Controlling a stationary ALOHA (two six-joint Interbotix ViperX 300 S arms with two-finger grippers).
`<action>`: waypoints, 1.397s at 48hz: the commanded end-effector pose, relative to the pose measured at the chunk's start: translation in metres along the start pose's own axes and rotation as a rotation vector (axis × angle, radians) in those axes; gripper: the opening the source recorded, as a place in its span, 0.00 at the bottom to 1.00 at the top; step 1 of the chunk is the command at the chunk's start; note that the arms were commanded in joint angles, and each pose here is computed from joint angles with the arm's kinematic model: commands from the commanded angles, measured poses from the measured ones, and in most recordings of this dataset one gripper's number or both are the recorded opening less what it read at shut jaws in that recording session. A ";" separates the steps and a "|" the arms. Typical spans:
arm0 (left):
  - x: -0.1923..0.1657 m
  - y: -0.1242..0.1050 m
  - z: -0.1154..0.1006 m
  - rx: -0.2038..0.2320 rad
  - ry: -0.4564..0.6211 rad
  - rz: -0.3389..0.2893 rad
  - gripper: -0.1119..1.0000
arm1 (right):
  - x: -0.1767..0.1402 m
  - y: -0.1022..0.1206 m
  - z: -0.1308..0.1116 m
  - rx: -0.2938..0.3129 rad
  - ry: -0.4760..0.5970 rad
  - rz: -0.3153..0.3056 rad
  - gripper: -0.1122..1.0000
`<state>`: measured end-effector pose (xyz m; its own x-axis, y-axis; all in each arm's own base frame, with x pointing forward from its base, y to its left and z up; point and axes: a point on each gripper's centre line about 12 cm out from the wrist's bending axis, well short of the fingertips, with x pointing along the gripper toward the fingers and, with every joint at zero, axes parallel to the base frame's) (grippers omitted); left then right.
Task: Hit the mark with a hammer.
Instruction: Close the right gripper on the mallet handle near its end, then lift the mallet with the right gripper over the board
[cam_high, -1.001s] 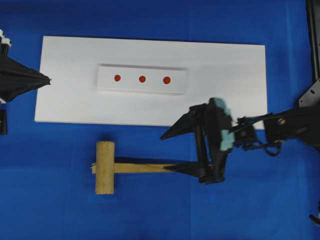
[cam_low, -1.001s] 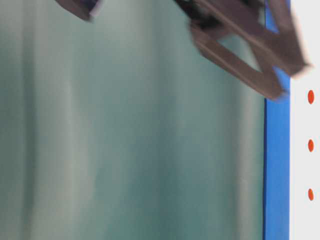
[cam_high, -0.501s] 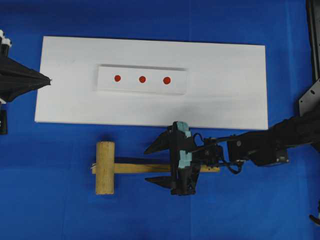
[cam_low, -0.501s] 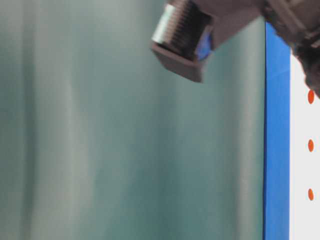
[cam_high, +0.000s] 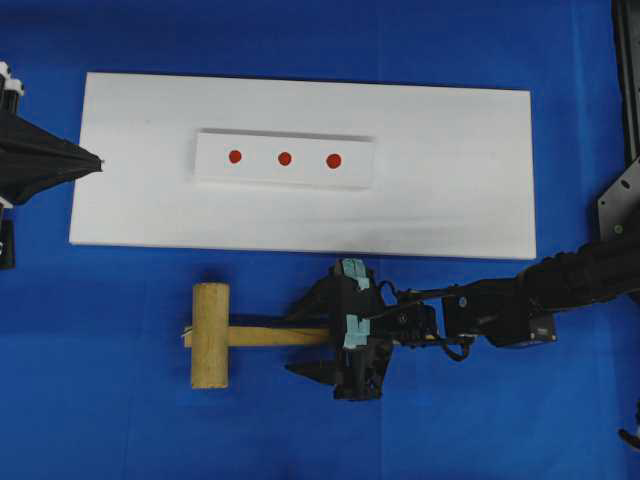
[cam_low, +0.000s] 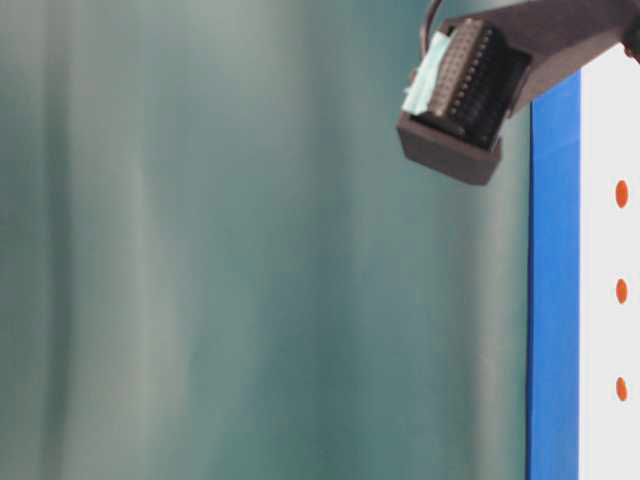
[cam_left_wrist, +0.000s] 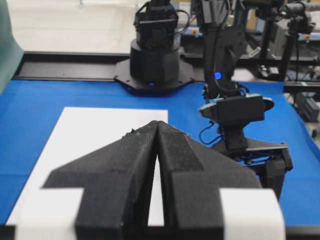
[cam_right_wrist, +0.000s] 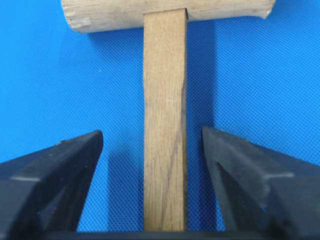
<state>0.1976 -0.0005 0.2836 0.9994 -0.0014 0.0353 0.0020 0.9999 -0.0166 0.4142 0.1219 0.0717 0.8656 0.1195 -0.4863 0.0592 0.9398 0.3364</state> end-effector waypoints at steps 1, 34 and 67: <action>0.002 0.000 0.003 -0.003 -0.006 0.002 0.10 | -0.001 0.004 0.008 -0.003 -0.022 0.009 0.63; 0.001 0.000 0.004 -0.008 -0.011 0.002 0.10 | -0.060 0.025 0.081 -0.052 -0.149 0.077 0.19; 0.002 0.000 0.003 -0.026 -0.006 0.002 0.10 | -0.101 -0.001 0.140 -0.142 -0.216 0.020 0.19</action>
<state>0.1973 -0.0005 0.2839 0.9993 -0.0010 0.0368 0.0025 0.9992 -0.0395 0.3940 0.0795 0.2148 0.9345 0.1145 -0.3370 -0.0365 0.9727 0.2293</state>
